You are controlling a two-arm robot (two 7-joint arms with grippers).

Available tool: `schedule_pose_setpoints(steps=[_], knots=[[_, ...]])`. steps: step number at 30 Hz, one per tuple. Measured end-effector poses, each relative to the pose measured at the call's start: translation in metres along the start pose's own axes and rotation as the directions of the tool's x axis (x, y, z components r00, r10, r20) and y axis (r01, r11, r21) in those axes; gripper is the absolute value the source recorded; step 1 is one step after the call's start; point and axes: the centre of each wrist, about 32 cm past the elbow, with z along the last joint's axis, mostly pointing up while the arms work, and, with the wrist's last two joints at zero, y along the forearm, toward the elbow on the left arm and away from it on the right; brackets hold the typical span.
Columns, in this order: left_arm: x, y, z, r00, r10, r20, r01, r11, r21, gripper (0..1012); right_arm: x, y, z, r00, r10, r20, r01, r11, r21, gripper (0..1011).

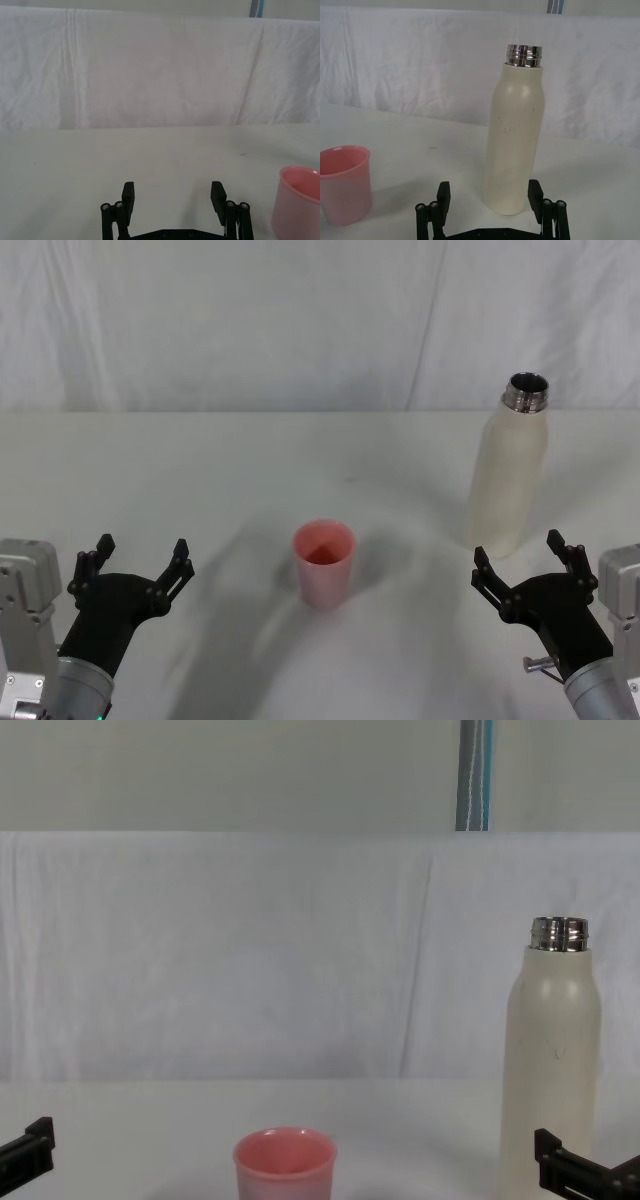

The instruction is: Grasp the thermos with one hand and pour water into the cup lid.

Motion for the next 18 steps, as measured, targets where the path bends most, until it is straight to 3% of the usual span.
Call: schedule_pose_setpoints(steps=[11,18], knots=[[0.0000,0.000,0.000,1.0000,0.000,0.000,0.000,1.0000,0.000,1001,0.0043,-0.003,0.003,1.000,0.011,-0.007,-0.011,1.000,0.003,1001],[0.0000,0.000,0.000,1.0000,0.000,0.000,0.000,1.0000,0.000,1001,0.0128,-0.004,0.009,0.997,0.035,-0.073,-0.035,0.999,0.004,1001]])
